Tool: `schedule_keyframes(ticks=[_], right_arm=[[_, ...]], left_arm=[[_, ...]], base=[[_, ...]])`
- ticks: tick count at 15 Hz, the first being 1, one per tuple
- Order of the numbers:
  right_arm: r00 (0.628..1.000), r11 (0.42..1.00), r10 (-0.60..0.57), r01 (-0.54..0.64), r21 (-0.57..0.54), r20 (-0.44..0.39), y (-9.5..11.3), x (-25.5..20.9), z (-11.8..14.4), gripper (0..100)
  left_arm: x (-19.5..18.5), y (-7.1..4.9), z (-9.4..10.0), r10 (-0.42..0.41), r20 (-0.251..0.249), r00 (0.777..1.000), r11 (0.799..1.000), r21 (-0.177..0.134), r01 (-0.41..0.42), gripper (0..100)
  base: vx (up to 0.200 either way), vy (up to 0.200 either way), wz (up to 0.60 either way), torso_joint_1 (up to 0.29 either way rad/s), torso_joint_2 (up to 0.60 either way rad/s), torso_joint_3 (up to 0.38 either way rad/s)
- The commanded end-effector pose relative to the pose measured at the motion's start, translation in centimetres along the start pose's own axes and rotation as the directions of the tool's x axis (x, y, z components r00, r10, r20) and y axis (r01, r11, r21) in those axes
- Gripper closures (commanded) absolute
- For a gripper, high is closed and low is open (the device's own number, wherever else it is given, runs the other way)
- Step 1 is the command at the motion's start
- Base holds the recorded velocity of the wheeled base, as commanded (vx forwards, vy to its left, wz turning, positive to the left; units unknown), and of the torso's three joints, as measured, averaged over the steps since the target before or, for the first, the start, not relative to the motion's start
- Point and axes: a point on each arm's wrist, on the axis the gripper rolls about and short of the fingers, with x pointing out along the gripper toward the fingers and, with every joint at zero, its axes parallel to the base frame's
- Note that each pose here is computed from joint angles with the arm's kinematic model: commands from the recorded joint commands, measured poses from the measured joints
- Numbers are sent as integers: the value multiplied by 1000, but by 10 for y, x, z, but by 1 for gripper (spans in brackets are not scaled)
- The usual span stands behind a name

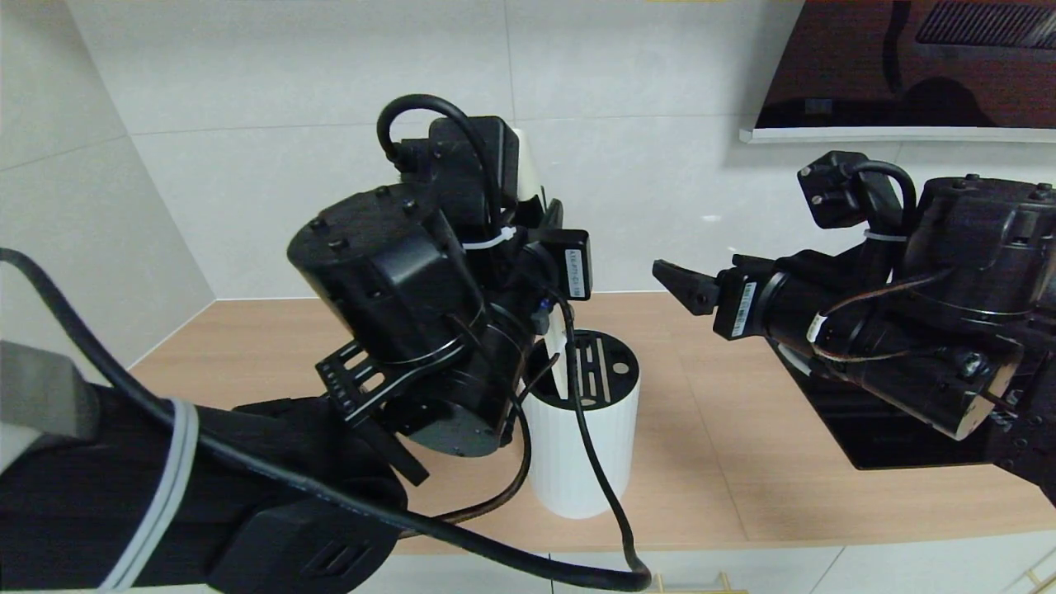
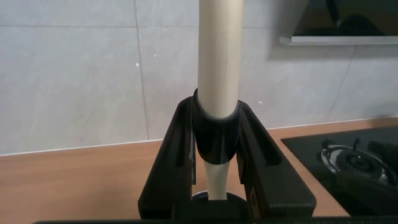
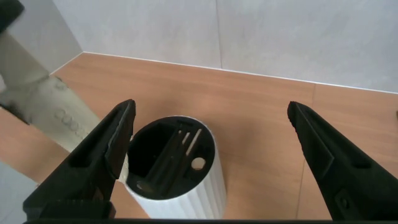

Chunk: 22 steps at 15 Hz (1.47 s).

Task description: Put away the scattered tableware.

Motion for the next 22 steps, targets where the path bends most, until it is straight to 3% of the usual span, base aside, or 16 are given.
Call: schedule_keyframes(ticks=[1,7,10,13,22], right_arm=[[1000,1000,1,-1,-1,-4,0,0,-1,0],[1000,1000,0,0,-11,1,0,-1,0,0],[1000,1000,0,0,-11,-2,0,0,-1,0],[1000,1000,0,0,-11,-2,0,0,-1,0],[1000,1000,0,0,-11,-2,0,0,-1,0]], left_arm=[[6,-1,-16,8,-29,1000,1000,24,-7,100],[13,4,-20,30,-27,999,999,30,-30,100],[17,3,-7,39,49,998,999,-28,-37,100],[15,5,4,44,77,996,998,-49,-40,100],[25,3,-26,52,22,998,999,-4,-52,100]], base=[[0,0,0,0,0,0],[0,0,0,0,0,0],[0,0,0,0,0,0],[0,0,0,0,0,0],[0,0,0,0,0,0]])
